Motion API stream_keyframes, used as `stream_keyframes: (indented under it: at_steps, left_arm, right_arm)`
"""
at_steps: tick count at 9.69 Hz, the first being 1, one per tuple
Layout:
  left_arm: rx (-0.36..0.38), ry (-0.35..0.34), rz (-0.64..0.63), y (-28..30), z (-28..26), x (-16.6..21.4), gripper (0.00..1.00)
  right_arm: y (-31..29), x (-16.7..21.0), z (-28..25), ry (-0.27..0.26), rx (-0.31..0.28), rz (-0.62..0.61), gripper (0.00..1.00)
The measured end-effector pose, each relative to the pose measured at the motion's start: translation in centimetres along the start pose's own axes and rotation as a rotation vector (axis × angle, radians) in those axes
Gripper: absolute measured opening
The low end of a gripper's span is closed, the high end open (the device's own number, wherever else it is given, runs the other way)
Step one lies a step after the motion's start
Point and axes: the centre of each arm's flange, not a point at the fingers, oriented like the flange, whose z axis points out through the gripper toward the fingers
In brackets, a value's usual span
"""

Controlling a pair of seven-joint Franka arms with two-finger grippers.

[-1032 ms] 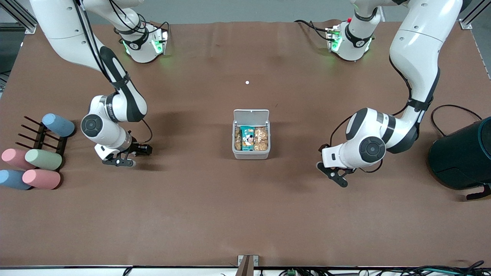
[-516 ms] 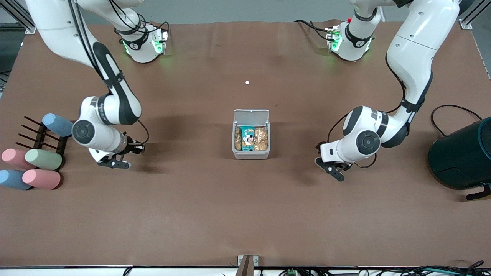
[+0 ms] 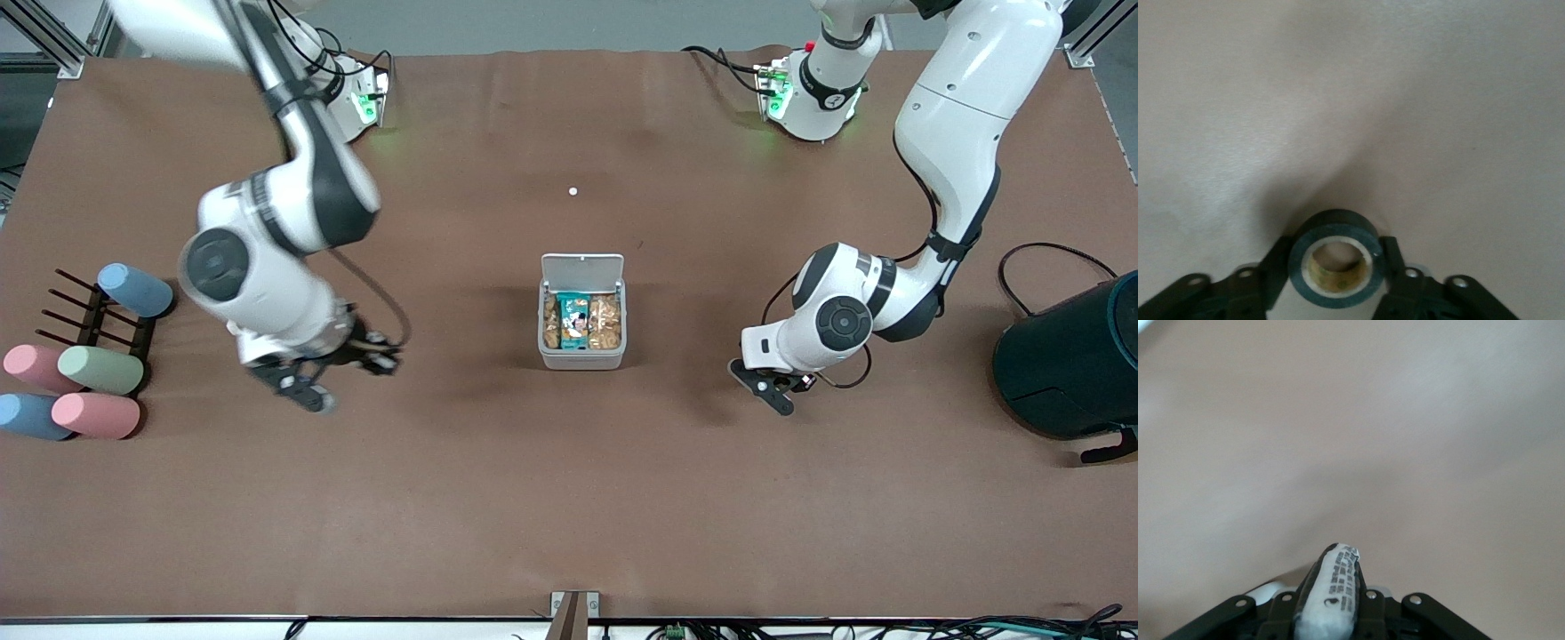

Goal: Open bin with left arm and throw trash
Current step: 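Carry the black tissue pack over the bin and release it with the right gripper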

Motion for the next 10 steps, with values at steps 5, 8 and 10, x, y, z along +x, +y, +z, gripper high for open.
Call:
stream_keyframes:
  at_steps: [5, 8, 10]
  left_arm:
    - [0.007, 0.027, -0.007, 0.6, -1.1, 1.2, 0.55]
    - [-0.022, 0.065, -0.089, 4.7, -5.2, 5.1, 0.55]
    - [-0.054, 0.069, -0.198, 10.0, -8.9, 8.1, 0.55]
  right_arm:
    - [-10.3, -13.1, 8.7, 0.031, 0.152, 0.142, 0.20]
    - [-11.0, -16.0, 9.8, 0.013, 0.123, 0.106, 0.32]
    - [-11.0, -17.5, 11.0, 0.000, 0.087, 0.087, 0.62]
